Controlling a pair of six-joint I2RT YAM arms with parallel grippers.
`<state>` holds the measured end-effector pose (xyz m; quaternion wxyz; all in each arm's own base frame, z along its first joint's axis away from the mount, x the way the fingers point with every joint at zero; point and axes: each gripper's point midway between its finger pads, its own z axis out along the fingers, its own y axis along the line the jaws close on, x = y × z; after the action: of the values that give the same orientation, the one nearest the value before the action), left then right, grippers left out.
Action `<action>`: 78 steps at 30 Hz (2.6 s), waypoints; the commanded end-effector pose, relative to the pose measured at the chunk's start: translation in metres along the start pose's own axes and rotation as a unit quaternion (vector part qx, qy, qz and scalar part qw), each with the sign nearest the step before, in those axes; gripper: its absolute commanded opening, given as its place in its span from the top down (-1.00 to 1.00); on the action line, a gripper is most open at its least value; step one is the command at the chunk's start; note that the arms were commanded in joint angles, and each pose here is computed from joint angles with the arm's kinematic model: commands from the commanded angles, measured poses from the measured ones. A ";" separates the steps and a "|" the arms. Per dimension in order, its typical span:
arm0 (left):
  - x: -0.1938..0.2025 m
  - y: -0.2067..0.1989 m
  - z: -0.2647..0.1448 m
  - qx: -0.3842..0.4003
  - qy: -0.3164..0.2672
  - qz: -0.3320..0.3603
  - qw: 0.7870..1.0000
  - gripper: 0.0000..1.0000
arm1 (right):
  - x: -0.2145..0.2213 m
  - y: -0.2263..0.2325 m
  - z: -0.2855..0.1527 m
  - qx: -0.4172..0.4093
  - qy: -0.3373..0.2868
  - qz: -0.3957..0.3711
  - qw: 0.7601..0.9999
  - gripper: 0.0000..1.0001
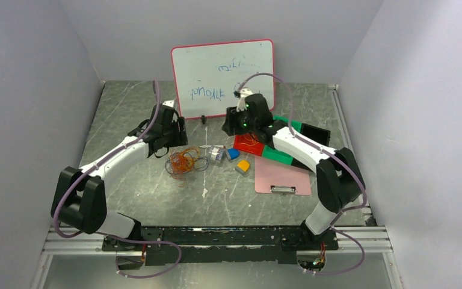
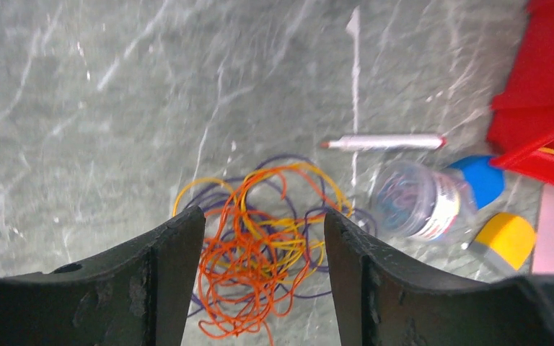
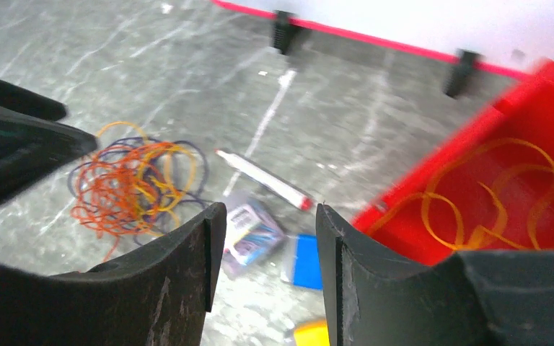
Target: Untangle the cables
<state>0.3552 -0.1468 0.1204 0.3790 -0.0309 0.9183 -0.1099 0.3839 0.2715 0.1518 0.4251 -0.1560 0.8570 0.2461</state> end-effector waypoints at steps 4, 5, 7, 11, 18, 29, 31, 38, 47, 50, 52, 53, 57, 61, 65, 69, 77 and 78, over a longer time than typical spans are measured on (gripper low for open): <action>0.039 0.022 0.000 -0.044 0.044 -0.036 0.997 -0.34 | 0.011 0.085 0.038 -0.123 0.042 -0.066 0.989 -0.04; 0.043 0.024 0.001 -0.047 0.048 -0.038 0.997 -0.34 | 0.016 0.092 0.044 -0.131 0.050 -0.065 0.988 -0.03; 0.052 0.028 0.002 -0.053 0.057 -0.040 0.996 -0.33 | 0.026 0.100 0.056 -0.137 0.063 -0.058 0.987 -0.01; 0.066 0.034 0.008 -0.061 0.071 -0.041 0.995 -0.34 | 0.043 0.103 0.077 -0.138 0.084 -0.026 0.987 0.04; 0.083 0.036 0.017 -0.062 0.090 -0.041 0.993 -0.31 | 0.065 0.105 0.097 -0.150 0.110 -0.003 0.983 0.07; 0.091 0.039 0.023 -0.064 0.099 -0.038 0.992 -0.30 | 0.079 0.107 0.109 -0.162 0.123 0.010 0.979 0.22; 0.091 0.039 0.024 -0.064 0.101 -0.036 0.992 -0.29 | 0.080 0.105 0.111 -0.158 0.123 0.011 0.980 0.30; 0.090 0.039 0.027 -0.066 0.100 -0.035 0.992 -0.29 | 0.083 0.106 0.117 -0.160 0.130 0.013 0.978 0.40; 0.092 0.042 0.035 -0.079 0.106 -0.034 0.991 -0.31 | 0.054 0.106 0.096 -0.153 0.087 -0.006 0.984 0.96; 0.095 0.046 0.037 -0.088 0.108 -0.032 0.990 -0.32 | 0.026 0.106 0.078 -0.151 0.049 -0.009 0.987 1.00; 0.097 0.046 0.040 -0.088 0.111 -0.032 0.989 -0.31 | 0.009 0.105 0.066 -0.152 0.029 -0.007 0.988 1.00; 0.098 0.046 0.042 -0.090 0.113 -0.031 0.989 -0.31 | 0.001 0.104 0.059 -0.152 0.020 -0.006 0.988 1.00; 0.104 0.053 0.045 -0.105 0.119 -0.029 0.987 -0.30 | -0.035 0.102 0.029 -0.153 -0.023 -0.004 0.988 1.00; 0.105 0.054 0.049 -0.110 0.122 -0.028 0.986 -0.29 | -0.072 0.093 0.000 -0.145 -0.067 -0.006 0.987 1.00; 0.106 0.057 0.050 -0.118 0.122 -0.027 0.985 -0.26 | -0.104 0.078 -0.027 -0.132 -0.109 -0.008 0.985 1.00; 0.106 0.056 0.054 -0.116 0.123 -0.025 0.985 -0.16 | -0.130 0.059 -0.053 -0.113 -0.141 -0.007 0.983 1.00; 0.106 0.057 0.058 -0.121 0.123 -0.024 0.985 -0.06 | -0.185 0.034 -0.122 -0.068 -0.234 -0.002 0.970 1.00; 0.106 0.057 0.058 -0.121 0.124 -0.022 0.985 -0.03 | -0.193 0.033 -0.132 -0.063 -0.249 -0.003 0.966 1.00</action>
<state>0.3354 -0.1206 0.0153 0.2877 -0.0848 0.9537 -0.0225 0.4019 0.2604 0.3389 0.5645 -0.1361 0.7378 0.3441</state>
